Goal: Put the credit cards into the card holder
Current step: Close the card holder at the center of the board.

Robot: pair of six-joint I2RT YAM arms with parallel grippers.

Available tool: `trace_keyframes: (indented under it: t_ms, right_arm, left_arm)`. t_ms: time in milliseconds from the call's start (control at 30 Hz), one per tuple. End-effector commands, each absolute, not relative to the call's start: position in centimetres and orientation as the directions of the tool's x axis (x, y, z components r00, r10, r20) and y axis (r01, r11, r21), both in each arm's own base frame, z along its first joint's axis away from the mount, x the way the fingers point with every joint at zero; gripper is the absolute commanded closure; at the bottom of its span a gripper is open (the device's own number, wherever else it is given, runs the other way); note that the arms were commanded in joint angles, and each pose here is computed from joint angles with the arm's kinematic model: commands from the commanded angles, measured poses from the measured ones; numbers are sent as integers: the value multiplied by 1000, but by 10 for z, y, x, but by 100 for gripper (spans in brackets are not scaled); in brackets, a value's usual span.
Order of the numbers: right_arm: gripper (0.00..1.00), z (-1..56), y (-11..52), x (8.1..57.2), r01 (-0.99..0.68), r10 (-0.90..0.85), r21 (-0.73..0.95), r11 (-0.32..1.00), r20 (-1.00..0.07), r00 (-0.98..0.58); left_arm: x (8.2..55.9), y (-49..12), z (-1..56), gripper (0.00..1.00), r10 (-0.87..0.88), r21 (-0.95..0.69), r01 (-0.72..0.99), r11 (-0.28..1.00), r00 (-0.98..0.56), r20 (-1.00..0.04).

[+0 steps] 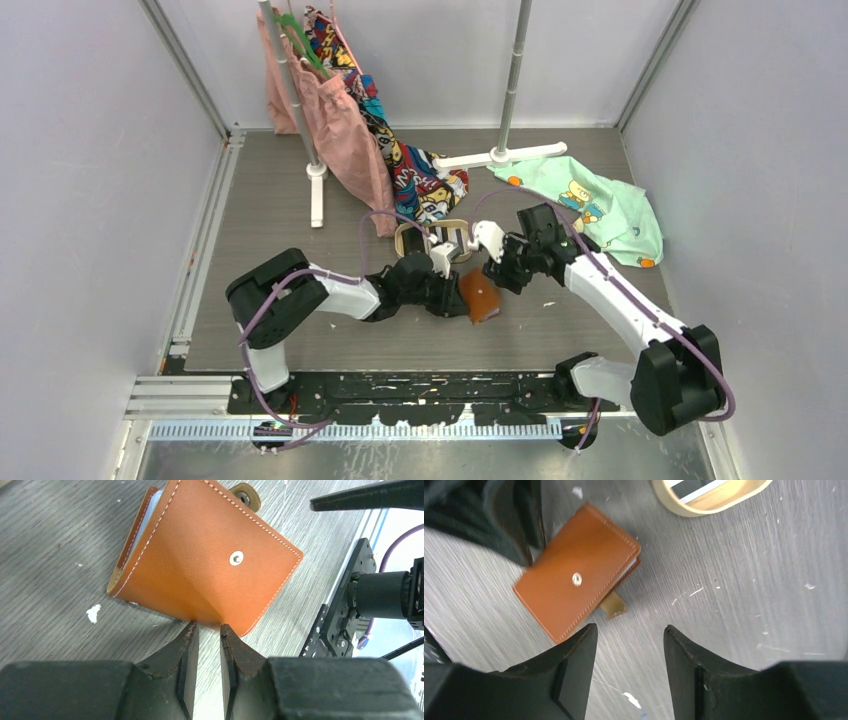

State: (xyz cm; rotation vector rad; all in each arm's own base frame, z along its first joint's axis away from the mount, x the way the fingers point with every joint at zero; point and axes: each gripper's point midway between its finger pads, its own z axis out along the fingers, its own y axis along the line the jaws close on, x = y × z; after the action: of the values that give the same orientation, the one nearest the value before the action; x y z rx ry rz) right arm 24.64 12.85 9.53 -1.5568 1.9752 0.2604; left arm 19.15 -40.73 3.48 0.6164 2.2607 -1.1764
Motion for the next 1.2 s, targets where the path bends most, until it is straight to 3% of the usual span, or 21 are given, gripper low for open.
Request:
trace_keyframes:
  t_ms: [0, 167, 600, 700, 967, 1167]
  right_arm:
    - [45, 121, 148, 268, -737, -519, 90, 670, -653, -551]
    - [43, 105, 143, 273, -554, -378, 263, 790, -501, -778]
    - [46, 61, 128, 260, -497, -420, 242, 833, -308, -854]
    - [53, 54, 127, 258, -506, -446, 221, 833, -273, -853]
    - [90, 60, 124, 260, -545, -487, 187, 818, -278, -828]
    - [96, 71, 133, 269, -665, -595, 124, 736, -351, -723]
  left_arm:
    - [203, -423, 83, 77, 75, -580, 687, 438, -671, -738]
    - [204, -414, 100, 76, 66, -533, 725, 437, -617, -785]
    - [222, -440, 88, 76, 114, -498, 748, 438, -596, -795]
    - [223, -439, 78, 76, 127, -496, 739, 456, -606, -786]
    - [223, -437, 54, 76, 162, -495, 718, 489, -632, -758]
    - [217, -442, 52, 76, 144, -550, 692, 467, -674, -725]
